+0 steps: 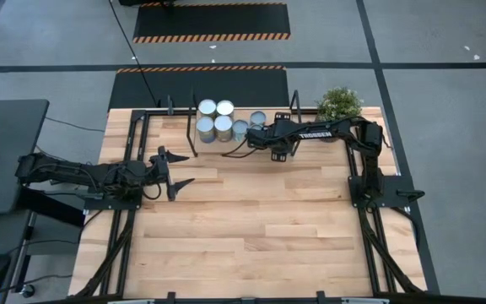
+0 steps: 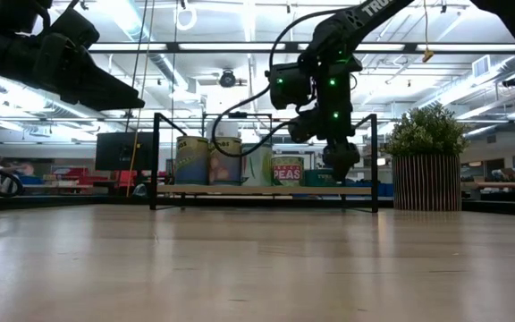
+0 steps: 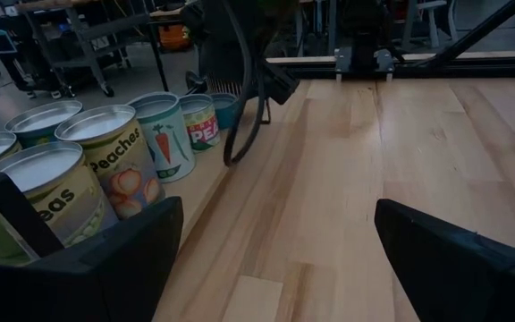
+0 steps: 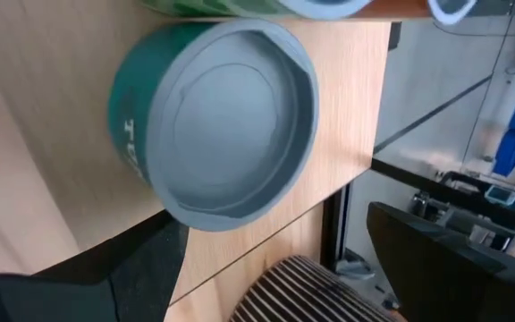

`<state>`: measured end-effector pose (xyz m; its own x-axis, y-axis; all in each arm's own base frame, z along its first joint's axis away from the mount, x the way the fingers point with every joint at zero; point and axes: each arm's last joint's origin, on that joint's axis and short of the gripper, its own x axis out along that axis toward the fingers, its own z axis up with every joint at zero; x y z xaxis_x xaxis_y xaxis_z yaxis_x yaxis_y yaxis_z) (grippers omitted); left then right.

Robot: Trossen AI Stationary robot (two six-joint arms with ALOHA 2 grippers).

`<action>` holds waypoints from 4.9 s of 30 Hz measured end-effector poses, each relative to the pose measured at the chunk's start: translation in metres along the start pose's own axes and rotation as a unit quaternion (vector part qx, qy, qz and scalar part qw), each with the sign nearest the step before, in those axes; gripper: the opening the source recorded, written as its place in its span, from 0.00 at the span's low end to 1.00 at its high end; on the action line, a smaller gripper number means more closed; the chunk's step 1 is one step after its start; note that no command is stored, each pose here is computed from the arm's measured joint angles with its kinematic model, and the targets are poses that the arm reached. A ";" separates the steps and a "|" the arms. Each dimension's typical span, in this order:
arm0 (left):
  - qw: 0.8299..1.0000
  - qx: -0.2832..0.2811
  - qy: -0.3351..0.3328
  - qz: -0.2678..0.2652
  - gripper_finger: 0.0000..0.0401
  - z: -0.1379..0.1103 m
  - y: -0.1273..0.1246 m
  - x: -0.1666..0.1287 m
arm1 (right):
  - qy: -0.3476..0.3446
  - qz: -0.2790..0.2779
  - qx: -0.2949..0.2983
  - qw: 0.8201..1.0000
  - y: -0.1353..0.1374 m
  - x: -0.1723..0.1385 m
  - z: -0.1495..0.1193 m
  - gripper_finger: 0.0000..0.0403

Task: Pick and place cans onto a shelf
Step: Adjust the canned tuna on the shelf, then return to Home Position

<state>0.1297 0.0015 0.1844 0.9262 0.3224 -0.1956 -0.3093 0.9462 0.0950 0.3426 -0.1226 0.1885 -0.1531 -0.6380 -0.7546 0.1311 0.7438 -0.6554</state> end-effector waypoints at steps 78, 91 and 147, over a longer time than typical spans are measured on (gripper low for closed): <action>0.994 0.035 -0.088 -0.055 0.93 0.017 -0.003 -0.002 | -0.534 0.281 0.305 0.737 0.040 -0.107 -0.175 0.87; 0.978 0.003 -0.112 -0.173 0.93 0.021 -0.009 -0.004 | -0.618 0.271 0.308 0.671 0.035 -0.092 -0.216 0.87; 0.983 -0.021 -0.103 -0.153 0.93 0.020 -0.008 -0.003 | -0.670 0.233 0.374 0.598 0.061 -0.028 -0.266 0.87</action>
<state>0.1333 -0.0075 0.2038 0.9999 0.0147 -0.0065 -0.0145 0.9997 0.0217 0.0948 -0.0066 0.1775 0.9265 -0.3565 0.1205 0.3321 0.9252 0.1837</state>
